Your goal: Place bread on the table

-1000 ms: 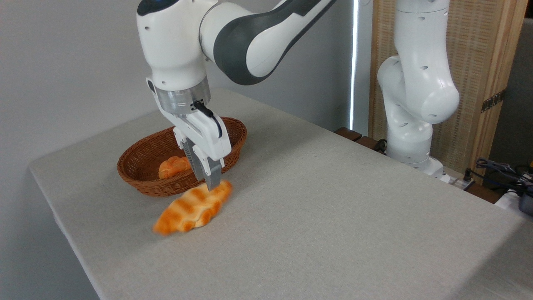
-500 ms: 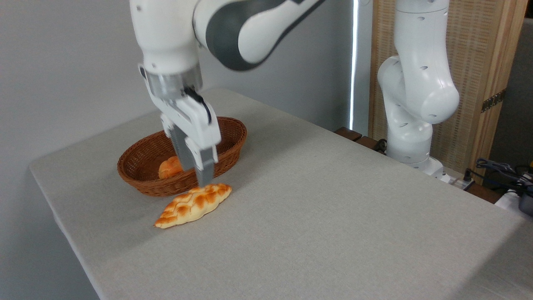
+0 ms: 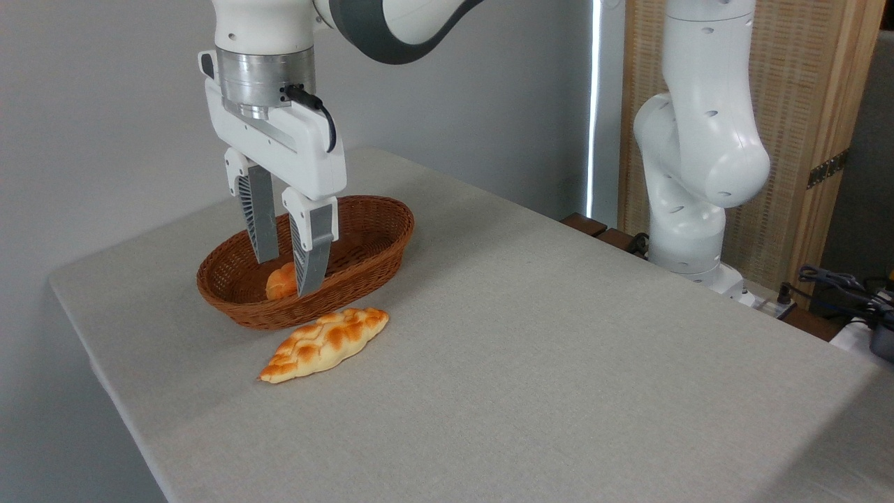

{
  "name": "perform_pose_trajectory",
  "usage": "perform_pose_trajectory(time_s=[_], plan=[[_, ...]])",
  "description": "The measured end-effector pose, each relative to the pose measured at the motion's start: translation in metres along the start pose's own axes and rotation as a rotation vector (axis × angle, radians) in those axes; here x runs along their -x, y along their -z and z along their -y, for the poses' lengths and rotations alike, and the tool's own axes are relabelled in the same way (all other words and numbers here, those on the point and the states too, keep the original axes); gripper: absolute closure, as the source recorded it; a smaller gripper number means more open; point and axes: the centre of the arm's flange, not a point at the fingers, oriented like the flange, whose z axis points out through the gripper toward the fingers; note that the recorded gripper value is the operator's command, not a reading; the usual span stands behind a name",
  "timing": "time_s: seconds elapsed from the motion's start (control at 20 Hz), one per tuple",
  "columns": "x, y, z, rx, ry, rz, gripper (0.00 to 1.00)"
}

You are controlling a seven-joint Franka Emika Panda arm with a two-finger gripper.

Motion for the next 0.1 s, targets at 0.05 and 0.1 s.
perform_pose_trajectory(time_s=[0.05,0.1], plan=[[-0.0004,-0.001,-0.0004,-0.001,0.009,0.003,0.0],[-0.0006,-0.0027,0.0001,-0.002,0.011,0.006,0.0]])
